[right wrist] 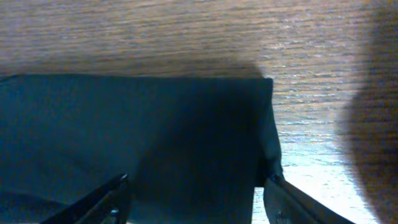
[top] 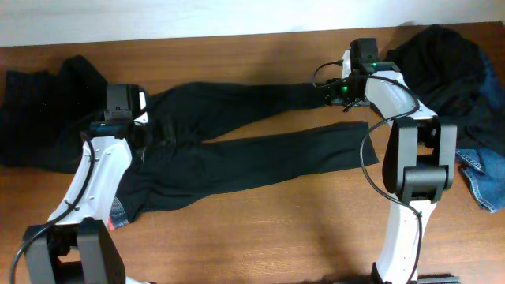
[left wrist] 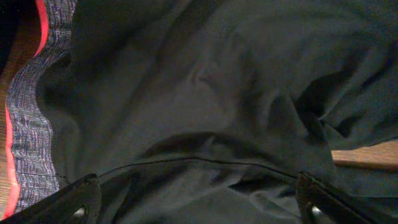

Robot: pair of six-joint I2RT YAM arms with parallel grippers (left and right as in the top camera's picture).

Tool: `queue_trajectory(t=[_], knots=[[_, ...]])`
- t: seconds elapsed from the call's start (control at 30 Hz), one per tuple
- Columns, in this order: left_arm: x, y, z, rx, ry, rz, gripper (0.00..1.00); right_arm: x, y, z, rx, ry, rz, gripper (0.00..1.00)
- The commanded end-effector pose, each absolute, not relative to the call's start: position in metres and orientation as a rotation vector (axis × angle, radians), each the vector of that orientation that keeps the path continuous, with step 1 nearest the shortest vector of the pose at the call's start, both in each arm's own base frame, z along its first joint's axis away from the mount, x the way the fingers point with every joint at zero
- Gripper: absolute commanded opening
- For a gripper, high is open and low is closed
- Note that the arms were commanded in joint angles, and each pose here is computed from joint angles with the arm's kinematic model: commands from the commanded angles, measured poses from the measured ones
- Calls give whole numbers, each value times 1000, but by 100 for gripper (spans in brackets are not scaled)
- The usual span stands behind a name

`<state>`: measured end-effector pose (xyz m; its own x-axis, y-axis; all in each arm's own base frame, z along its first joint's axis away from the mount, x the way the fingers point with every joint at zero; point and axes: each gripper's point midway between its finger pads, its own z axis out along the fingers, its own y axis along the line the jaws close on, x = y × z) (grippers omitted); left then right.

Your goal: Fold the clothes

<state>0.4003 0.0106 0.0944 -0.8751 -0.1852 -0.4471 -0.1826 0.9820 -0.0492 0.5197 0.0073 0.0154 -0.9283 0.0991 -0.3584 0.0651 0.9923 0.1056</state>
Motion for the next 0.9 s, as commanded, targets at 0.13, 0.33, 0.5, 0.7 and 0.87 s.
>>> queue_trajectory(t=[0.13, 0.33, 0.5, 0.7, 0.87], knots=[[404, 8, 104, -230, 2638, -12, 99, 522, 8, 13, 186, 2764, 124, 45], [404, 8, 104, -230, 2638, -12, 99, 523, 8, 17, 221, 2754, 137, 4], [404, 8, 104, -230, 2638, -12, 99, 531, 8, 54, 211, 2684, 143, 4], [404, 8, 104, -231, 2638, -12, 99, 534, -12, 107, 420, 2600, 36, 4], [404, 8, 104, -231, 2638, -12, 99, 532, -20, 131, 558, 2569, 6, 4]])
